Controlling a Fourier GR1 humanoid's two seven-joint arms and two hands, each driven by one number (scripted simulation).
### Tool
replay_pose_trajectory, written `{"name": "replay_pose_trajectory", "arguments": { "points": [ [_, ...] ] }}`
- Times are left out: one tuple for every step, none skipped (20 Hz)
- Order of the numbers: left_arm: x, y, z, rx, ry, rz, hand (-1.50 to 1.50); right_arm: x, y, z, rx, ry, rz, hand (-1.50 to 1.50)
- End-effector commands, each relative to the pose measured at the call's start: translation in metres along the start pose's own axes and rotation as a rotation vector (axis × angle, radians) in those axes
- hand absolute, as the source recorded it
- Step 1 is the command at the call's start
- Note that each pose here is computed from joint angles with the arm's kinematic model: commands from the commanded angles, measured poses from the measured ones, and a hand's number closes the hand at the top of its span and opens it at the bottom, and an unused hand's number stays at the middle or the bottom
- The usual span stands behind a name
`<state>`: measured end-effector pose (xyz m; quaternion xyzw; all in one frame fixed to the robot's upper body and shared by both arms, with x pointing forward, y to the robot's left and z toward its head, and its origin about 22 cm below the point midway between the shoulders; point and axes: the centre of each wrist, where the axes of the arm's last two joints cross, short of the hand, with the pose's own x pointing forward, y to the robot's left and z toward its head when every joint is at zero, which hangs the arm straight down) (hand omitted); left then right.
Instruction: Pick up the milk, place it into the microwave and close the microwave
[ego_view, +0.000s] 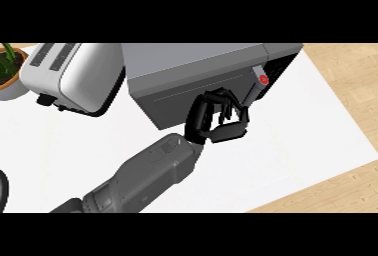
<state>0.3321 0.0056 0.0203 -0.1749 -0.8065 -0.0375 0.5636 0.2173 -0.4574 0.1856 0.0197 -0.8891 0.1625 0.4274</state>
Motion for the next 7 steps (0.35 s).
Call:
{"name": "replay_pose_trajectory", "arguments": {
  "points": [
    [0.011,0.006,-0.029,0.025,-0.001,-0.025,1.50,-0.002,-0.007,-0.001,0.001,-0.010,-0.019,-1.50],
    [0.010,0.004,-0.026,0.019,-0.004,-0.024,1.50,0.001,-0.011,-0.004,0.002,-0.008,-0.015,-1.50],
    [0.006,0.007,-0.024,0.027,0.006,-0.032,1.50,0.002,-0.014,-0.001,-0.003,-0.004,-0.008,-1.50],
    [0.010,0.004,-0.028,0.021,-0.005,-0.035,1.50,0.002,-0.015,-0.004,0.009,-0.005,-0.014,-1.50],
    [0.008,0.006,-0.025,0.024,0.003,-0.020,1.50,0.001,-0.014,-0.006,0.009,-0.011,-0.013,-1.50],
    [0.010,0.004,-0.027,0.027,-0.001,-0.022,1.50,0.001,-0.017,-0.005,0.002,-0.004,-0.011,-1.50],
    [0.010,0.005,-0.028,0.034,-0.005,-0.023,1.50,0.001,-0.018,-0.004,0.007,-0.003,-0.015,-1.50]
  ]
}}
